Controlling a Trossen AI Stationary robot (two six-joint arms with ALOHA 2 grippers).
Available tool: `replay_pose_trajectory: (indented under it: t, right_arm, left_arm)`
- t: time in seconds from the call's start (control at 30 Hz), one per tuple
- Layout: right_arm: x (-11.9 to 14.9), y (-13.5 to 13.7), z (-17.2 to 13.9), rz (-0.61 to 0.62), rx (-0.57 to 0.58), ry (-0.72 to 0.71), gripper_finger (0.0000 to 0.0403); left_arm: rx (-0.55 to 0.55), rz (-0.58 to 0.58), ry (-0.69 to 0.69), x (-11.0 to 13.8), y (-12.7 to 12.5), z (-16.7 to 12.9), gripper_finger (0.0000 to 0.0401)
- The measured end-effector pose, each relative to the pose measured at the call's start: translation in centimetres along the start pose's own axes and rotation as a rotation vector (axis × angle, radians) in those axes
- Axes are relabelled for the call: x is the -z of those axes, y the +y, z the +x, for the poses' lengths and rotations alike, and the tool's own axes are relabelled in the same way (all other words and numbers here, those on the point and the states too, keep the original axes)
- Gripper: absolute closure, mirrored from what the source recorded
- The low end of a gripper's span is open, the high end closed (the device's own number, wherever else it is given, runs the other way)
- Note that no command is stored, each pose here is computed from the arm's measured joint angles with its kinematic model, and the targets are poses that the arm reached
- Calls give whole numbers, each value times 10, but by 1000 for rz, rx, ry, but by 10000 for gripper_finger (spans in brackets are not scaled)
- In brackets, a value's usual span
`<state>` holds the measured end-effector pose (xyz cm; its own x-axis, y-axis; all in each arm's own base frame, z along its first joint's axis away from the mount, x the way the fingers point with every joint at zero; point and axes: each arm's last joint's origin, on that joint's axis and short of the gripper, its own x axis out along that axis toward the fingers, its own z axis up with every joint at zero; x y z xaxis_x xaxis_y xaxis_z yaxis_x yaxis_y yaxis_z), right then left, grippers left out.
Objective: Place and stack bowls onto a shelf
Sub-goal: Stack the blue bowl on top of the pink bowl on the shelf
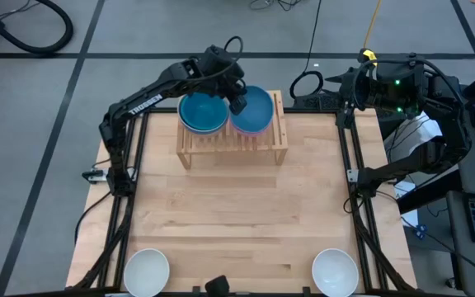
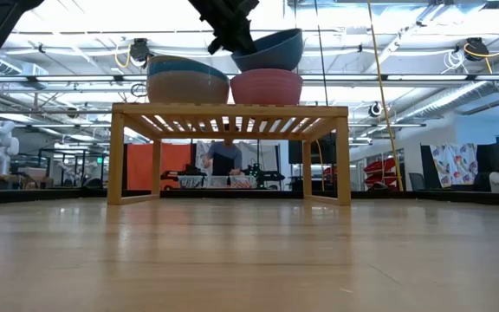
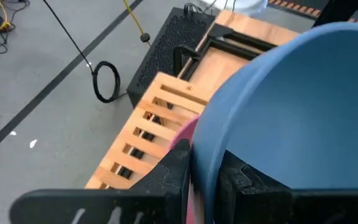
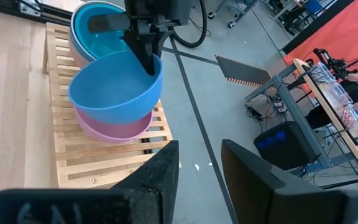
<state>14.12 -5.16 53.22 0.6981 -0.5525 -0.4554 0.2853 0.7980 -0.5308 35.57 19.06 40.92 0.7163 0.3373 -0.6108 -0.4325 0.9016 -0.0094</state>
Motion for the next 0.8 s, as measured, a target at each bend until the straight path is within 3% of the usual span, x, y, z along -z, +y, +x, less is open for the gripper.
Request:
replay_pose_trajectory:
  t: [0.57, 0.8]
  right_arm:
    - [0, 0, 0, -7, 0, 0, 287]
    - [0, 0, 0, -7, 0, 0, 287]
  left_arm:
    - [2, 1, 29, 3, -1, -2, 354]
    - [34, 105, 40, 4, -12, 2, 354]
